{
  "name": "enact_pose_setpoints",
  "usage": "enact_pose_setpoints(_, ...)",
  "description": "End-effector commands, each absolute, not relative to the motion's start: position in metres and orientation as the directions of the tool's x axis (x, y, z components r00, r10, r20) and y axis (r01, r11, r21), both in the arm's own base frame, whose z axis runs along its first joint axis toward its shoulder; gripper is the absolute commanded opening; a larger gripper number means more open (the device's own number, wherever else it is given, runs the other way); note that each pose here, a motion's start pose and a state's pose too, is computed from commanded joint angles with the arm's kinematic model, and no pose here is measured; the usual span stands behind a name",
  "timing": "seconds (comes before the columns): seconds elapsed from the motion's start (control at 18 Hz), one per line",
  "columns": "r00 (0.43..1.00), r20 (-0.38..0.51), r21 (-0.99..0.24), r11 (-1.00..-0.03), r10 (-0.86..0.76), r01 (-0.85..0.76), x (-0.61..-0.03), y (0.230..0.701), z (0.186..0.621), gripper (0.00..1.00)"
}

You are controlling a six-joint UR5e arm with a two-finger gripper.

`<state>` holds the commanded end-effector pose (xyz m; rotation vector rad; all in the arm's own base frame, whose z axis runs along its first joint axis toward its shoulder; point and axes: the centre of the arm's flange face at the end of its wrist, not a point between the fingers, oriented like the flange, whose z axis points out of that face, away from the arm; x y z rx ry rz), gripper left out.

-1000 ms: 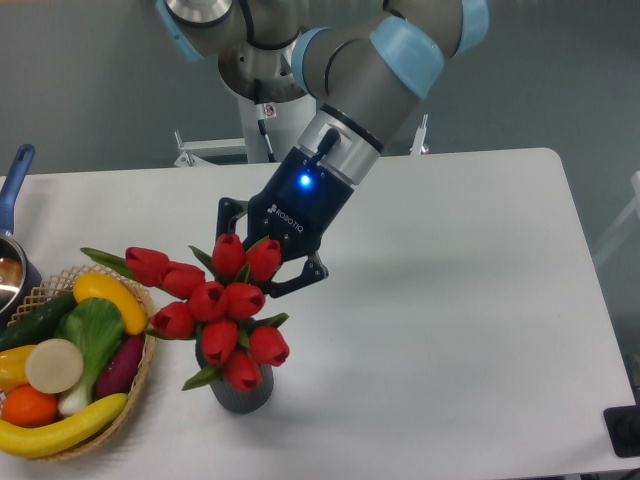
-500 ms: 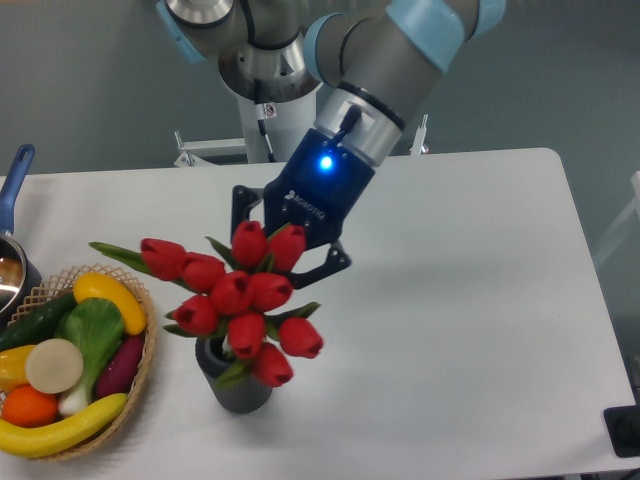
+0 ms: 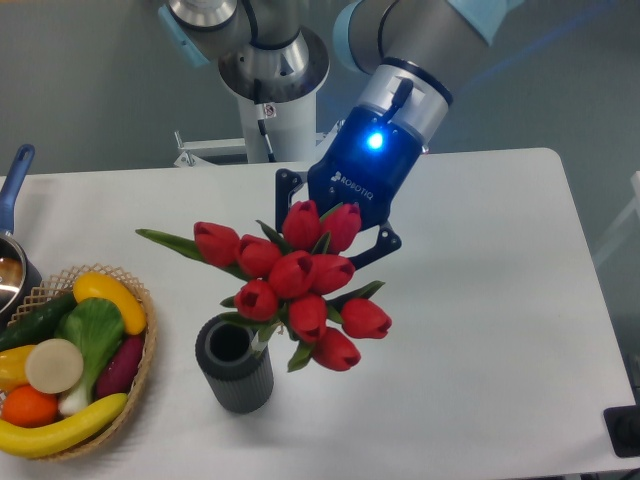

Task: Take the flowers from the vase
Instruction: 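Lift the gripped tulips up out of the grey vase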

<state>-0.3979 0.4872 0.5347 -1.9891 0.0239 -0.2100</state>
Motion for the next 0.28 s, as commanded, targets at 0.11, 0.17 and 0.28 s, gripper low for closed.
enact_pose_setpoints(0.11, 0.985, 0.134, -0.906, -0.415, -0.109, 0.078, -0.4001, 0.4854, 0.5355, 0.28)
enact_pose_setpoints(0.17, 0.985, 0.136, -0.906, -0.415, -0.105, 0.08, -0.4016, 0.4842, 0.5348, 0.28)
enact_pose_setpoints(0.28, 0.984, 0.14, -0.905, -0.418, -0.107, 0.083, -0.4007, 0.4847, 0.5325, 0.28)
